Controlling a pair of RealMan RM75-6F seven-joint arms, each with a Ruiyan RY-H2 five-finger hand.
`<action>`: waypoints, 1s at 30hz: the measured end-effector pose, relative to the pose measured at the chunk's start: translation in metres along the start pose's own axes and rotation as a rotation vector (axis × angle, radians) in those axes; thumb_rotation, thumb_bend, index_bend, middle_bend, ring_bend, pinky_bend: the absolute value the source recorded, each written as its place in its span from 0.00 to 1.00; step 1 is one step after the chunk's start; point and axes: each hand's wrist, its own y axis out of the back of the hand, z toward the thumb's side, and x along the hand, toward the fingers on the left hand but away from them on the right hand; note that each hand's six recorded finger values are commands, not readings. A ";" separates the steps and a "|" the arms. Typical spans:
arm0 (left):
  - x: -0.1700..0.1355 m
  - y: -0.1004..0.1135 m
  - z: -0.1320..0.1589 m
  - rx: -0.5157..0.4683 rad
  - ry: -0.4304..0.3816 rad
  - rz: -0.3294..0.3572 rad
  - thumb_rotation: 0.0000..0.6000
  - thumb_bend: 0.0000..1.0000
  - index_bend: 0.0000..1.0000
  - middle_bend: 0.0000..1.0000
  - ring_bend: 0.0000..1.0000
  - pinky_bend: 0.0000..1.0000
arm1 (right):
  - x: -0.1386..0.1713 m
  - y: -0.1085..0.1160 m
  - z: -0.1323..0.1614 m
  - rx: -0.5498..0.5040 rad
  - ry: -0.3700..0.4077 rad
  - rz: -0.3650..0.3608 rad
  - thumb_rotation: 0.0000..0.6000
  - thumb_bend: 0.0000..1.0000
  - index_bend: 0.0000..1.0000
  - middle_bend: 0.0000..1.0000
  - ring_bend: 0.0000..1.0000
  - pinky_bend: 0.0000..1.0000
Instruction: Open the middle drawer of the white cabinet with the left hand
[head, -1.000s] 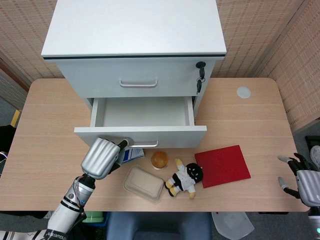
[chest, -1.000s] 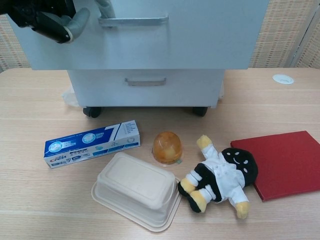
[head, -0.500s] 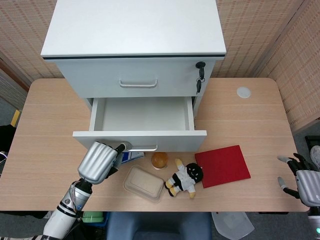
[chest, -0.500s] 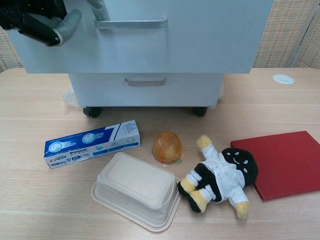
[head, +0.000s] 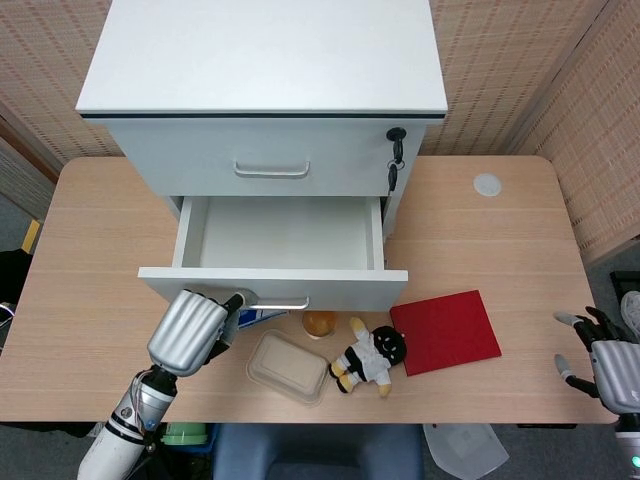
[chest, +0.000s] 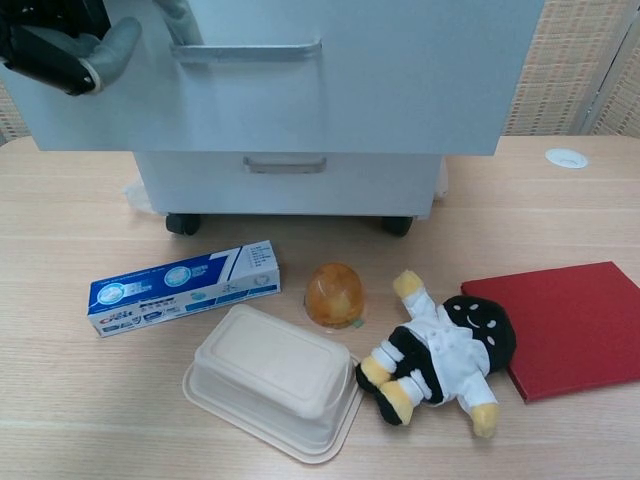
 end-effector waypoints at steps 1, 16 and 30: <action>0.000 0.001 0.000 -0.003 -0.002 0.007 1.00 0.70 0.37 1.00 0.99 1.00 | 0.000 0.000 0.000 0.000 0.000 0.001 1.00 0.32 0.23 0.29 0.26 0.25; 0.006 0.010 0.005 -0.032 -0.031 0.095 1.00 0.69 0.37 1.00 0.99 1.00 | 0.001 -0.001 -0.002 -0.002 -0.007 0.003 1.00 0.32 0.23 0.30 0.27 0.25; -0.009 0.031 -0.004 -0.071 -0.047 0.221 1.00 0.69 0.54 1.00 0.98 1.00 | -0.002 -0.003 -0.001 -0.005 0.002 0.010 1.00 0.32 0.23 0.30 0.27 0.25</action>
